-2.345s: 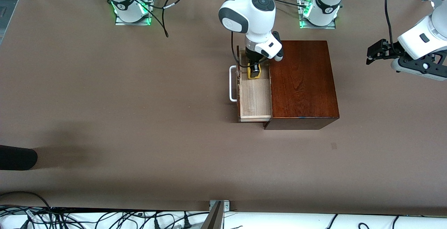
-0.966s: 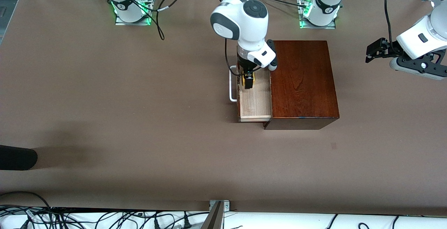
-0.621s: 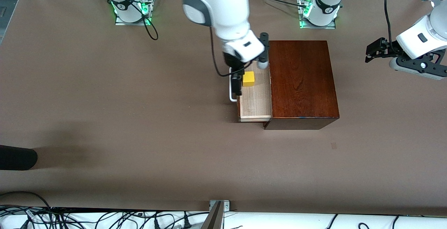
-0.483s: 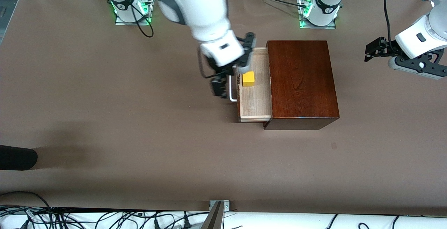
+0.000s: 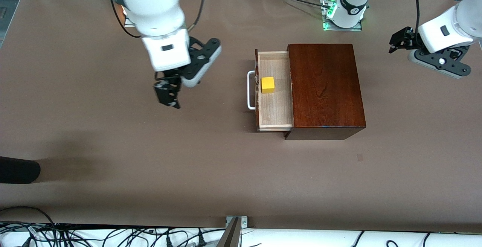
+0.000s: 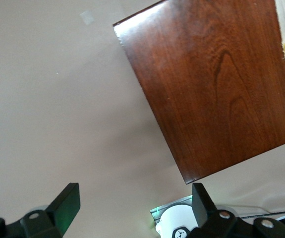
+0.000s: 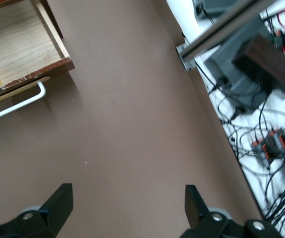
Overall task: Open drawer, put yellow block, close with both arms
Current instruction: 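Withdraw the right gripper while the left gripper reaches the drawer handle, then push the drawer shut into the box with the left gripper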
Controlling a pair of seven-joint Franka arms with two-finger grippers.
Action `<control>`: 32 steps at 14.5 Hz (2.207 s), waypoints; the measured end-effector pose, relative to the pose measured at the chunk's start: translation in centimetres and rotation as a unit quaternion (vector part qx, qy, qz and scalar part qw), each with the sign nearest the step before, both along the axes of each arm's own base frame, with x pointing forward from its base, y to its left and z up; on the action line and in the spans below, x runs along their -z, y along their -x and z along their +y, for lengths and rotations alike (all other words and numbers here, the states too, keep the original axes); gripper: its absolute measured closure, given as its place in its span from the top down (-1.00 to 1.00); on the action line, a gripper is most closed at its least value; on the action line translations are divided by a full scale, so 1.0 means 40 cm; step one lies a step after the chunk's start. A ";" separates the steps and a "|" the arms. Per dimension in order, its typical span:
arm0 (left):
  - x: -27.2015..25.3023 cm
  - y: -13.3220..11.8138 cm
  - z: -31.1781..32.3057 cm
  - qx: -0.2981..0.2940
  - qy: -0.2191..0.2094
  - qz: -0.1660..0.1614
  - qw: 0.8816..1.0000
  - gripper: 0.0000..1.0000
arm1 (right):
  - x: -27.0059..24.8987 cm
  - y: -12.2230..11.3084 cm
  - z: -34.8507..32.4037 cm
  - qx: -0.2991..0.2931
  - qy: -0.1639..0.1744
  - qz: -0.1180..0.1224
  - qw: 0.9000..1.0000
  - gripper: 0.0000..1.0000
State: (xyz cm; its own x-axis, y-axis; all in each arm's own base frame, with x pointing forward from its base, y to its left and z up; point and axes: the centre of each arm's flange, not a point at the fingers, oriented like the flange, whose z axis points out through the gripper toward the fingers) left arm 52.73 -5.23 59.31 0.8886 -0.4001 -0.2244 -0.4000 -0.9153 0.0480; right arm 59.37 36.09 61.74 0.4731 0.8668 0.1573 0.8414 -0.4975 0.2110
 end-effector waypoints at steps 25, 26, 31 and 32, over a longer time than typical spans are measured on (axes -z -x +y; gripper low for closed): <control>0.419 0.096 -1.051 0.469 0.168 -0.072 0.864 1.00 | 0.057 0.037 -0.770 0.339 -0.035 0.135 0.930 1.00; 0.476 0.085 -1.064 0.488 0.170 -0.069 0.853 1.00 | 0.055 0.039 -0.771 0.340 -0.035 0.137 0.930 1.00; 0.685 0.152 -1.156 0.584 0.106 -0.036 0.804 1.00 | 0.022 0.043 -0.771 0.340 -0.040 0.129 0.931 1.00; 0.714 0.160 -1.165 0.590 0.102 -0.032 0.801 1.00 | 0.003 0.044 -0.771 0.339 -0.043 0.122 0.932 1.00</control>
